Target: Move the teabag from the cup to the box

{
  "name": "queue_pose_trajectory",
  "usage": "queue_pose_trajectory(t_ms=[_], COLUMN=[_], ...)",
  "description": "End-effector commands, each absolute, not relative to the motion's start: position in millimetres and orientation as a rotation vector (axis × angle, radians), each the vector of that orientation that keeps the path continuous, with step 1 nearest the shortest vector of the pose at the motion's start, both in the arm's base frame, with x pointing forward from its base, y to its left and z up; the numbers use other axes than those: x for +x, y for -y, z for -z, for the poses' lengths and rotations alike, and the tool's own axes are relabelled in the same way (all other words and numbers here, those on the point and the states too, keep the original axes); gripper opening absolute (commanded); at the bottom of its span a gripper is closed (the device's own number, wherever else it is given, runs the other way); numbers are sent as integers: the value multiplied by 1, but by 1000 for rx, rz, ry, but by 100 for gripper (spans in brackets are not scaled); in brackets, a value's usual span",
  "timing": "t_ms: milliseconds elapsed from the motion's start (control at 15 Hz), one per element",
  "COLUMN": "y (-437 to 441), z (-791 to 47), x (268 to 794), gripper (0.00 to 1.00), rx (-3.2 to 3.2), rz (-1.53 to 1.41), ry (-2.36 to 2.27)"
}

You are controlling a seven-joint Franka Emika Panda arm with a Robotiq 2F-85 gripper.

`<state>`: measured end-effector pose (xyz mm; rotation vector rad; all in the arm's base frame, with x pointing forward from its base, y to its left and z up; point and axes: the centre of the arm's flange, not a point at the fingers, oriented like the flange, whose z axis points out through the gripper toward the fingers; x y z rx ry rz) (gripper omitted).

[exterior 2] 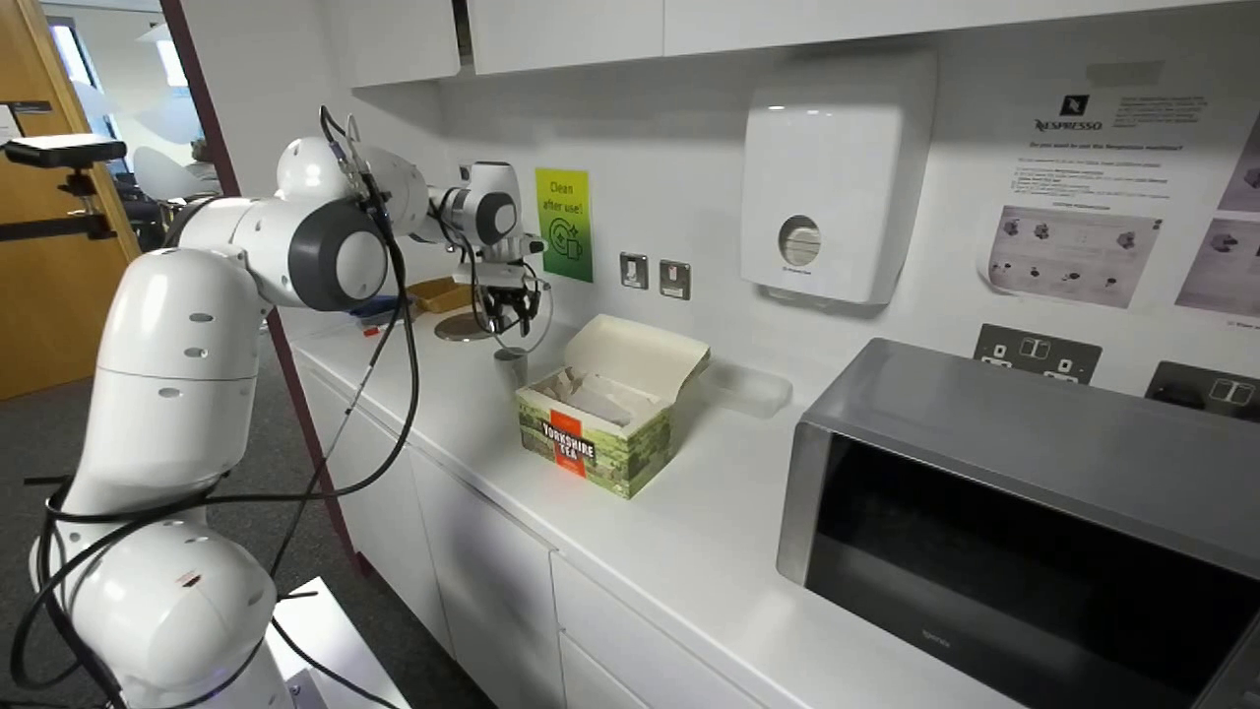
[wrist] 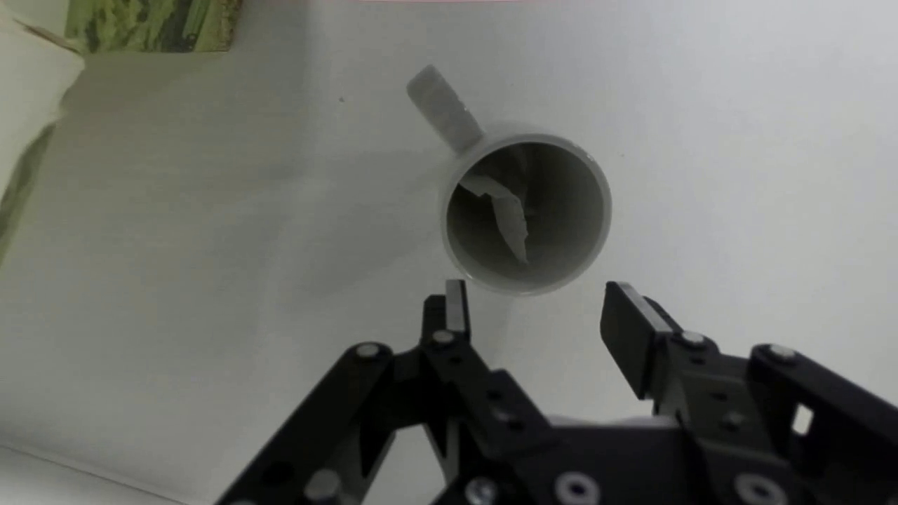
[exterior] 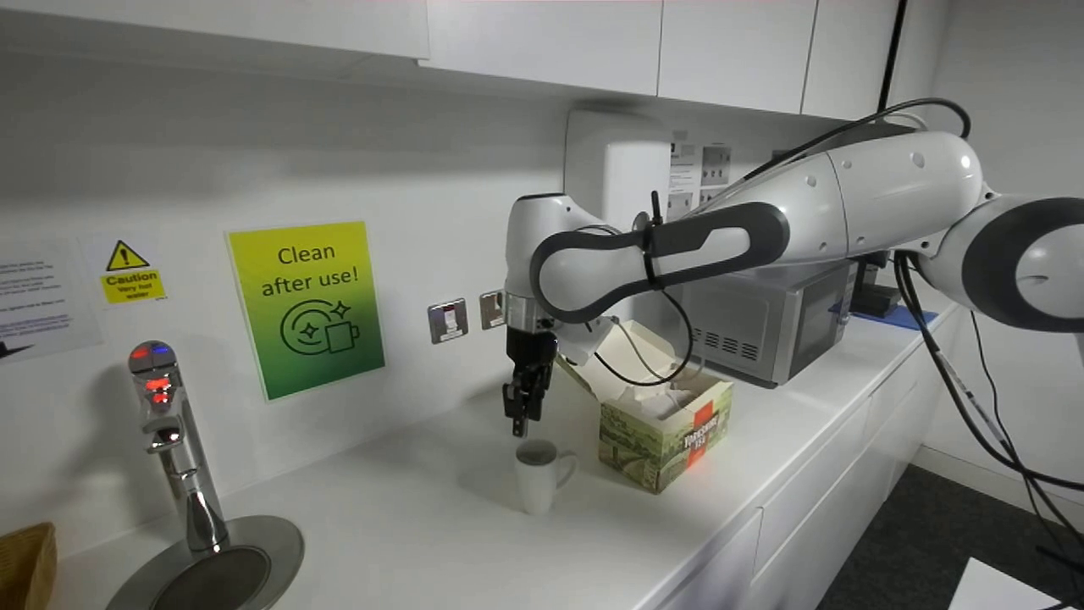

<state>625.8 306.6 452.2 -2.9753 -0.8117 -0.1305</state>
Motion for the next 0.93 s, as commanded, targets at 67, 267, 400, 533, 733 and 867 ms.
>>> queue_pose_trajectory(t_ms=[67,267,400,533,733,867], y=[-311,-314,-313,-313,-315,-316], z=[-457,-449,-443,-440,-435,-431], x=[630,630,631,632,635,637], gripper=[55,53,54,55,55,54], rx=[-2966,-2961,-2963,-2962,-2962,-2958], rz=[102,84,69,60,46,35], ry=[866,873,872,871,881,894])
